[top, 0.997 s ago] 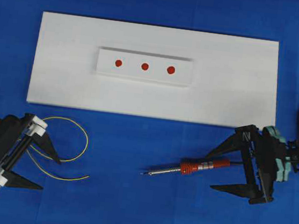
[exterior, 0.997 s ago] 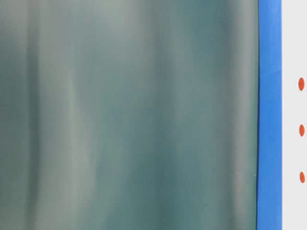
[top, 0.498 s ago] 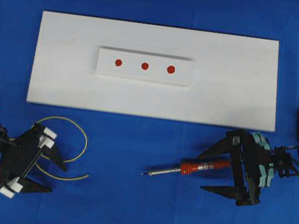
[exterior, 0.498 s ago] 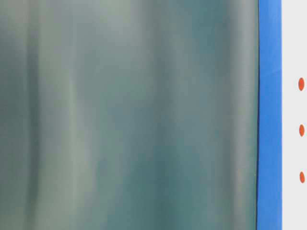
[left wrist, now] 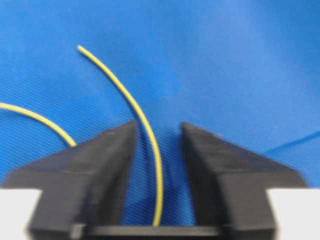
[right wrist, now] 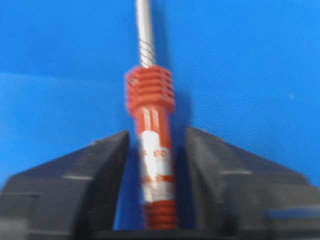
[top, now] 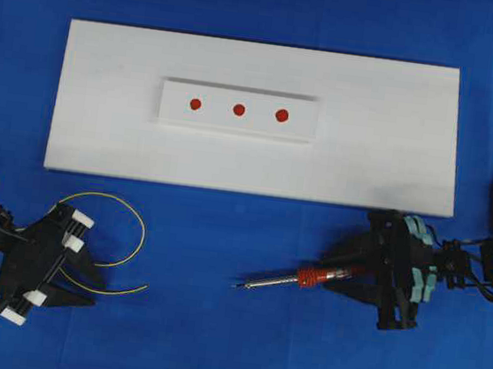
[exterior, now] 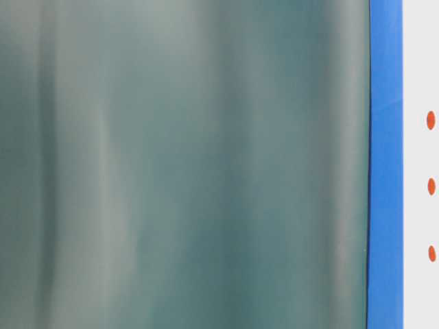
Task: Touch the tip of the soldering iron to the tip of the solder at the mark.
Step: 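Lower left gripper onto yellow solder wire and right gripper onto red soldering iron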
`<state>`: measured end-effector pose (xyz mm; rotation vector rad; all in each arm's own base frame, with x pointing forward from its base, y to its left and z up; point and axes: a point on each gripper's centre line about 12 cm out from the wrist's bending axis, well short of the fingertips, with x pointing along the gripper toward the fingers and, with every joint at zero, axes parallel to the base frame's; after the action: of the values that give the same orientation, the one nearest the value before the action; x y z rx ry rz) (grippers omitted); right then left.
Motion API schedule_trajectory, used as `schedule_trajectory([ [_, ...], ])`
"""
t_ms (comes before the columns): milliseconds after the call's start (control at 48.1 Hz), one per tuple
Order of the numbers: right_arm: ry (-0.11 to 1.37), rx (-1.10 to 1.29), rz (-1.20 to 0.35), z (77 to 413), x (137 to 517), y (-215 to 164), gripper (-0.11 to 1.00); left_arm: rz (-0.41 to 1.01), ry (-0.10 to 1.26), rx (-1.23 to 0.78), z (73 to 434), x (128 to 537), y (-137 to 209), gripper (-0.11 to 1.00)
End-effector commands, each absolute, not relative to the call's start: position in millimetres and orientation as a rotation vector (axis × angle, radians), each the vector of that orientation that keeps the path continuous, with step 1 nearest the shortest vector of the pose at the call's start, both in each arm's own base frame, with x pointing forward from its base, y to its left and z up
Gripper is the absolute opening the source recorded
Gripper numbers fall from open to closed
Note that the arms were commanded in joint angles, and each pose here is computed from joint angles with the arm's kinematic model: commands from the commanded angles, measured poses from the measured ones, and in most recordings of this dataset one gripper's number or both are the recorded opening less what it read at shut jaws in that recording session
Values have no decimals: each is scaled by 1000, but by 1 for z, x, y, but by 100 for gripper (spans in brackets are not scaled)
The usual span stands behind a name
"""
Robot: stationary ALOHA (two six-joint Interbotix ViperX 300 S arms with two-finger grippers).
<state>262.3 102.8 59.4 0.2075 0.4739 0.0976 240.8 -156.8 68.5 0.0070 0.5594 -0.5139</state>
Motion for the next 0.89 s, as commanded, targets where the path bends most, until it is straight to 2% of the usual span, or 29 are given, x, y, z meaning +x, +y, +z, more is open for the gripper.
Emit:
schedule_trajectory([
  [0,456,214,80,60,269,101,25,-522,551,7,71,242,-160,24],
  [83,458,214,78,58,270,101,14,-521,561,10,70,243,-160,13],
  [187,461,212,77,58,269,100,8,-521,562,12,71,243,-160,3],
  [457,431,229,91,70,271,102,8,-523,525,-1,82,246,-162,3],
  [644,417,255,116,101,268,103,8,-526,499,-9,102,249,-163,3],
  [872,479,252,149,141,267,98,8,-510,535,-5,140,253,-161,3],
])
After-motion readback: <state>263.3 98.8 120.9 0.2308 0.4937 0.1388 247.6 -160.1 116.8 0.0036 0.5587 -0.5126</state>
